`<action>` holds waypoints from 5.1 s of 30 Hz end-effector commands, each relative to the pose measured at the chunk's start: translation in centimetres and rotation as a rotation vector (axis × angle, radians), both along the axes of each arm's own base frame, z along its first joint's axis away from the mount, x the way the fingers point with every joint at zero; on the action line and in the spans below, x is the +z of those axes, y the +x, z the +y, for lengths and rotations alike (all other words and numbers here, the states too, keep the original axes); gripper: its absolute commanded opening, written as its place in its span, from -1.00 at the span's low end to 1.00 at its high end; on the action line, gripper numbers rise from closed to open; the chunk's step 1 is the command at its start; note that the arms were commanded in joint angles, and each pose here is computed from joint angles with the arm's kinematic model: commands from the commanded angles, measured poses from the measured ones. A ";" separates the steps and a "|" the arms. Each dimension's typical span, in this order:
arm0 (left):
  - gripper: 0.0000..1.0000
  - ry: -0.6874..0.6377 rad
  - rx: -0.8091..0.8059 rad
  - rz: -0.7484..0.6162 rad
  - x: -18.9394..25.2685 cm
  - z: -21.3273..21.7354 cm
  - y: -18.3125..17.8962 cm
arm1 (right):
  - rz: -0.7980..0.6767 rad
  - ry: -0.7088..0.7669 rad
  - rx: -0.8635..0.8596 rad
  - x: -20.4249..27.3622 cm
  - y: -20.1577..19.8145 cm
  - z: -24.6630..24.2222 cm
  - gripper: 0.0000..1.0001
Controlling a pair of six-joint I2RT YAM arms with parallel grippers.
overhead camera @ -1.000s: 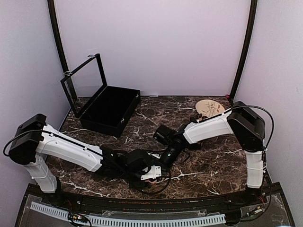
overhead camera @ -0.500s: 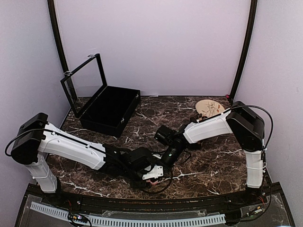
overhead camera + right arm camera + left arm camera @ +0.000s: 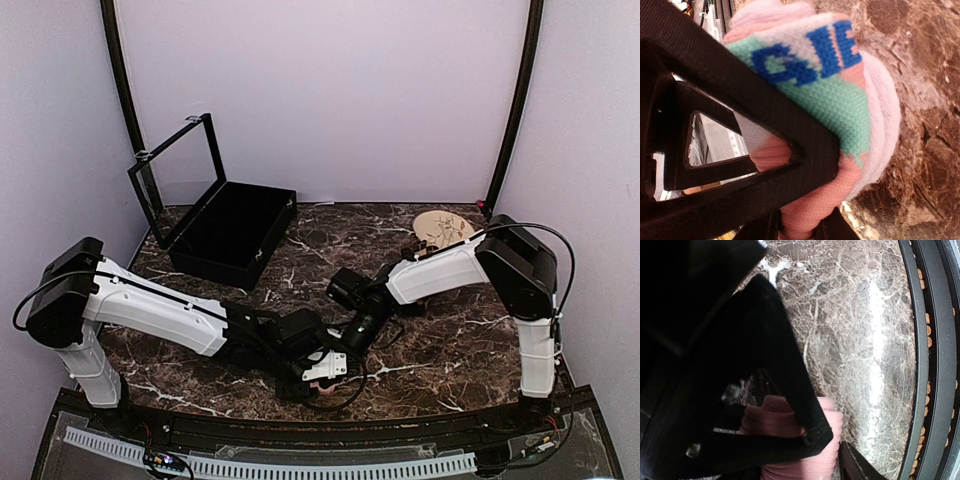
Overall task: Roll the socks
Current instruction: Roll the sock at the center of the board, then pick up the sock from the center of the board, then move the storage box to the center of the board.
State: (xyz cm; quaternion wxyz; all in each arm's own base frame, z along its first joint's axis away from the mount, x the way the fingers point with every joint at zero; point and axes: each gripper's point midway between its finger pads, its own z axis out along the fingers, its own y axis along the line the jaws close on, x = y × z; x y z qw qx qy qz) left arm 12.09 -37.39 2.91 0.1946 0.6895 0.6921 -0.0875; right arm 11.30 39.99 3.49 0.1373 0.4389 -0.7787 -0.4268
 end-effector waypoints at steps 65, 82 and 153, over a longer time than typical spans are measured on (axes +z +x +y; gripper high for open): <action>-0.74 0.279 0.348 0.297 -7.0 6.8 1.1 | -0.085 -0.014 -0.247 0.6 2.0 -5.3 -0.34; -0.99 0.105 0.456 0.359 -3.6 5.4 3.4 | -0.129 0.001 -0.270 0.7 2.8 -5.5 -0.36; -1.00 -0.935 1.129 -0.431 12.2 18.2 34.9 | -0.366 0.194 -0.349 7.4 12.9 2.4 -0.39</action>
